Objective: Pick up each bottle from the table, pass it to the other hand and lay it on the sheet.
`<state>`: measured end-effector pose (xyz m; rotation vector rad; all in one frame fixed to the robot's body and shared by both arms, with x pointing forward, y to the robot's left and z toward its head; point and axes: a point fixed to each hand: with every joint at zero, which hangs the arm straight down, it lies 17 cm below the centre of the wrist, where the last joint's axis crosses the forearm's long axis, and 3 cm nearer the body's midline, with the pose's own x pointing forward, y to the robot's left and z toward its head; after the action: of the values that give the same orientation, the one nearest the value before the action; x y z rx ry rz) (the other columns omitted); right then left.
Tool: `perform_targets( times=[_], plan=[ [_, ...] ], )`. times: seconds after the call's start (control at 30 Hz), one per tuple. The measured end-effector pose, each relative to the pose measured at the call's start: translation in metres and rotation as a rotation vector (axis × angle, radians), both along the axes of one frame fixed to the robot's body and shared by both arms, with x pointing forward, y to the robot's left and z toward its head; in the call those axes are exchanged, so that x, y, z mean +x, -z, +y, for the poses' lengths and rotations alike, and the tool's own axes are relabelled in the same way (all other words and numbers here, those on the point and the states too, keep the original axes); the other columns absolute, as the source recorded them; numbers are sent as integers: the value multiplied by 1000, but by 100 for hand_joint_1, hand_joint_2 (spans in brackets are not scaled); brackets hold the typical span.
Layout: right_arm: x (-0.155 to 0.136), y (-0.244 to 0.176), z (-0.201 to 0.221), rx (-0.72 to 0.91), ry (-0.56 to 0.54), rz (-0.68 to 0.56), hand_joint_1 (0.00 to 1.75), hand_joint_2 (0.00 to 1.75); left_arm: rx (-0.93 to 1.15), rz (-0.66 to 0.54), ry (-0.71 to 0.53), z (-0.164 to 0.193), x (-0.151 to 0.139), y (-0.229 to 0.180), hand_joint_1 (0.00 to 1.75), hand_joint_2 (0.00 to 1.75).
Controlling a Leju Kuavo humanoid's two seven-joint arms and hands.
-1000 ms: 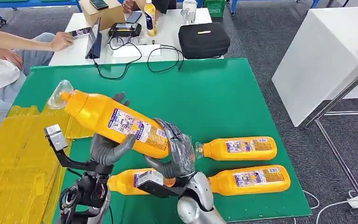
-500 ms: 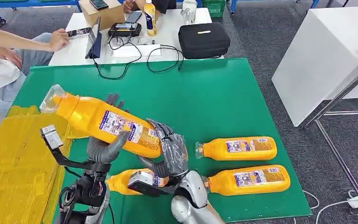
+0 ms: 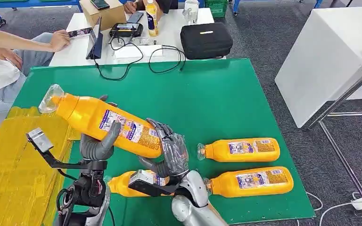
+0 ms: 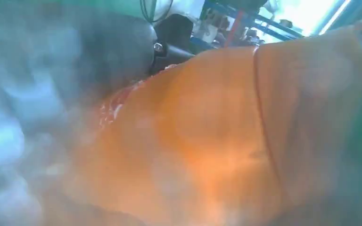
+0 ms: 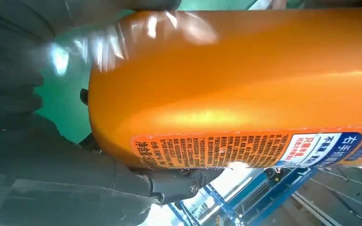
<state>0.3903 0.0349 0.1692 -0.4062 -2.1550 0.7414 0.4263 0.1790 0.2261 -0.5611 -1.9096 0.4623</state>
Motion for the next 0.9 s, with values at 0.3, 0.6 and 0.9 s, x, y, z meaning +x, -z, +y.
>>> perform_targets(
  times=[0.3, 0.6, 0.9],
  plan=[
    [2, -9, -4, 29, 1, -4, 0, 175, 12, -15, -17, 2, 0, -6, 175, 175],
    [0, -29, -22, 202, -42, 69, 0, 175, 161, -82, -193, 25, 7, -30, 175, 175],
    [4, -72, -62, 519, -153, 211, 0, 175, 501, -186, -668, 105, 2, -68, 175, 175]
  ],
)
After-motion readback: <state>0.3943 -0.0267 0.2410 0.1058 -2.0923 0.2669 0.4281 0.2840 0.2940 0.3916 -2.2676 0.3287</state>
